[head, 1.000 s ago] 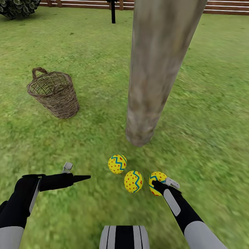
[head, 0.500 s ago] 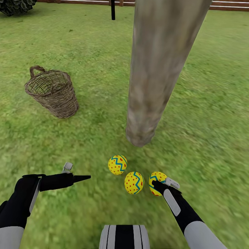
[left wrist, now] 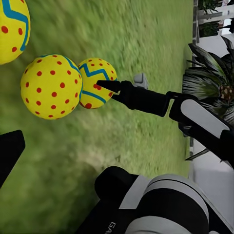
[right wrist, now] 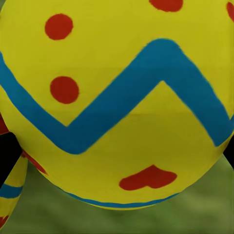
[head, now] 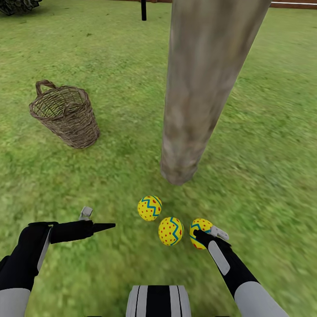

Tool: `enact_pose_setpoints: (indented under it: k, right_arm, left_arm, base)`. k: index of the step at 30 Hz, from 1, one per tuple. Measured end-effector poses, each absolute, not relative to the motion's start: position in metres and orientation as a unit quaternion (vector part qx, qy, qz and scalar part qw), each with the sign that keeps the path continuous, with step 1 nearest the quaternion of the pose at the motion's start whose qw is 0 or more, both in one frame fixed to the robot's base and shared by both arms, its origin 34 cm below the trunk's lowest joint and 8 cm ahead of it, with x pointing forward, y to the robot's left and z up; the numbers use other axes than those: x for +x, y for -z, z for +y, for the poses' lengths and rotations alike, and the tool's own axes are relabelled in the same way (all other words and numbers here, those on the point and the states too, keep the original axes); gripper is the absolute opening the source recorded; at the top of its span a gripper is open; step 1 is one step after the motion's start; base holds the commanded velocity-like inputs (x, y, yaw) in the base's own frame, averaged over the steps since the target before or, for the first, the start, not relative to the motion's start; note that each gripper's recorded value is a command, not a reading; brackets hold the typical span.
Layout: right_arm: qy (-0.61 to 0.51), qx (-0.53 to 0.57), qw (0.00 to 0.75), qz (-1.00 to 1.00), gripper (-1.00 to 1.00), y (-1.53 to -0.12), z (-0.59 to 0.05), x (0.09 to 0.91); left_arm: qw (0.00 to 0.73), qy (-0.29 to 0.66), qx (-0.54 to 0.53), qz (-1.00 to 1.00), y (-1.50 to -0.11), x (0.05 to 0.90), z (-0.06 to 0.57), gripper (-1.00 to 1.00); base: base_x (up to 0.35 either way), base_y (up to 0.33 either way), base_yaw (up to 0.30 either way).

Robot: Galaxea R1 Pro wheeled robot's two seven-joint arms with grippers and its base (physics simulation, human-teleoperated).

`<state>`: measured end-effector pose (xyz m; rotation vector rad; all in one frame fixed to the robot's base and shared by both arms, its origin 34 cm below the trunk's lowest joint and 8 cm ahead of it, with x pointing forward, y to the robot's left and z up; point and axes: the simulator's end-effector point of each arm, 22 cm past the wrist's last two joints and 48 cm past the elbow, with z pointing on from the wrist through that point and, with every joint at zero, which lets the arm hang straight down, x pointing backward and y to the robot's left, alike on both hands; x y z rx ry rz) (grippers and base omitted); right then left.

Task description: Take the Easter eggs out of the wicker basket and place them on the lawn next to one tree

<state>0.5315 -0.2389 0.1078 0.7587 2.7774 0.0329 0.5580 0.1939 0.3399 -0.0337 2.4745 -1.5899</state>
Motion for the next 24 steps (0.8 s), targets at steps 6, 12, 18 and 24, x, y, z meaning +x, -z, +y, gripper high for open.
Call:
enact_pose_setpoints:
  k: [6, 12, 18, 24]
  right_arm:
    - [-0.011, 0.262, 0.132, 0.956, -1.0, -0.1079, -0.2392, 0.532]
    - [-0.011, 0.262, 0.132, 0.956, 1.0, -0.1079, -0.2393, 0.5321]
    - [-0.011, 0.262, 0.132, 0.956, 1.0, -0.1079, -0.2393, 0.5321]
    - [-0.013, 0.262, 0.139, 0.955, 1.0, -0.1141, -0.2395, 0.5375]
  left_arm:
    - [0.1, 0.538, -0.011, 0.837, -0.3399, 0.558, 0.1939, 1.0]
    - [0.1, 0.538, -0.011, 0.837, -0.3399, 0.558, 0.1939, 1.0]
    - [0.1, 0.538, -0.011, 0.837, -0.3399, 0.558, 0.1939, 1.0]
    - [0.104, 0.538, -0.009, 0.837, -0.346, 0.5598, 0.194, 1.0]
  base:
    - [0.0, 0.0, 0.0]
    - [0.0, 0.0, 0.0]
    - [0.0, 0.0, 0.0]
    - [0.0, 0.0, 0.0]
